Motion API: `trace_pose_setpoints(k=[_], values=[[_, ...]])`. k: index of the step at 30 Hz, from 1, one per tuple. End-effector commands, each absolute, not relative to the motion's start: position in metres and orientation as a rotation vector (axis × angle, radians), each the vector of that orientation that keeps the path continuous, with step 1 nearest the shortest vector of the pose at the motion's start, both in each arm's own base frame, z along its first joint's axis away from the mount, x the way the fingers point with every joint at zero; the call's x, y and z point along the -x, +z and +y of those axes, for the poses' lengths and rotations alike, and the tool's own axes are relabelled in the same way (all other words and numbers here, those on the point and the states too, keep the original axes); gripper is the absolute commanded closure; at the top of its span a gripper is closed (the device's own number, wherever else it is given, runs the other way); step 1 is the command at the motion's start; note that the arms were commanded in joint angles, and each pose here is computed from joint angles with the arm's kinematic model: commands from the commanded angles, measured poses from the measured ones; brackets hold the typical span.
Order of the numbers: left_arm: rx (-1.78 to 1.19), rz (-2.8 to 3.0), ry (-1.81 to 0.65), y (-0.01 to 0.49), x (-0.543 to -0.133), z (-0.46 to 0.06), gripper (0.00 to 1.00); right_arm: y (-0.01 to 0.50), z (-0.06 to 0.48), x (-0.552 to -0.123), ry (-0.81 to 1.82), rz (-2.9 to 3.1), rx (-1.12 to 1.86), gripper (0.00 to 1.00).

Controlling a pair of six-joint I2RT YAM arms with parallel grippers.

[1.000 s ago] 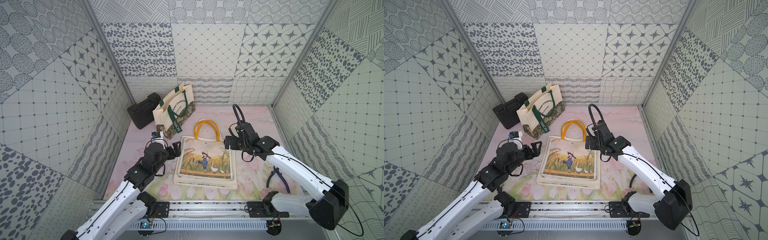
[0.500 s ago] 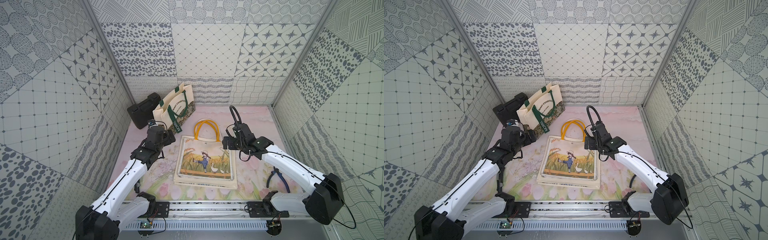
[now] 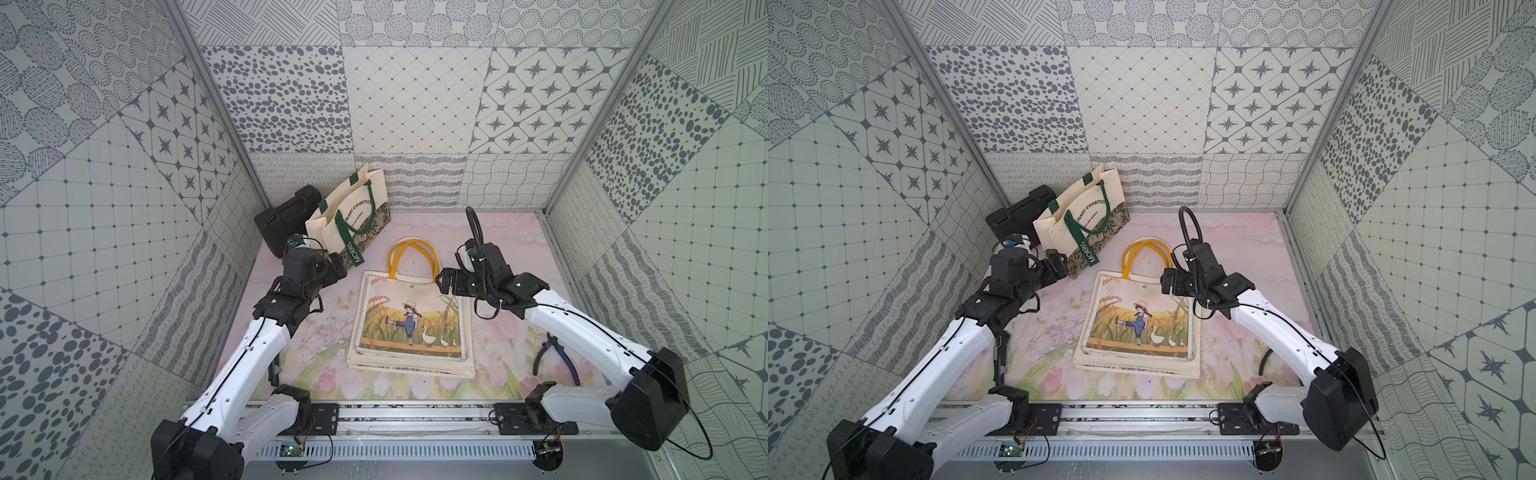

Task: Put away the canvas bag
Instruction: Pick up the canvas bag from the center of the board.

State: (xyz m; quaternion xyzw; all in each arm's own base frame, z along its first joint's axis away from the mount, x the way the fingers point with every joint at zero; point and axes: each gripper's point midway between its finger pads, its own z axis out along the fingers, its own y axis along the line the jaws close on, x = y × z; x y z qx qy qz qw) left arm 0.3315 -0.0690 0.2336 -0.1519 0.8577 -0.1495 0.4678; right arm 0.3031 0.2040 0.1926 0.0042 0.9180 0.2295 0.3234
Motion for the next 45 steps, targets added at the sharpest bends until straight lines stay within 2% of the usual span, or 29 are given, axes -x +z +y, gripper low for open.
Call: trace_pose_setpoints(k=[1, 10, 21, 31, 38, 45], values=[[0.308, 2.196, -0.52, 0.233, -0.309, -0.09, 0.02, 0.191, 0.209, -0.292, 0.736, 2.403, -0.102, 0.01], [0.308, 2.316, -0.581, 0.22, -0.285, -0.098, 0.03, 0.166, 0.201, -0.275, 0.636, 2.552, -0.145, 0.01], [0.354, 2.363, -0.646, 0.199, -0.282, -0.105, 0.05, 0.143, 0.176, -0.271, 0.321, 2.659, -0.181, 0.01], [0.272, 2.366, -0.571, 0.203, -0.278, -0.099, 0.01, 0.142, 0.201, -0.281, 0.429, 2.636, -0.128, 0.01], [0.227, 2.387, -0.596, 0.204, -0.293, -0.108, 0.0, 0.139, 0.222, -0.288, 0.5, 2.674, -0.079, 0.01], [0.312, 2.27, -0.343, 0.22, -0.303, -0.069, 0.0, 0.148, 0.22, -0.285, 0.543, 2.595, -0.029, 0.01]])
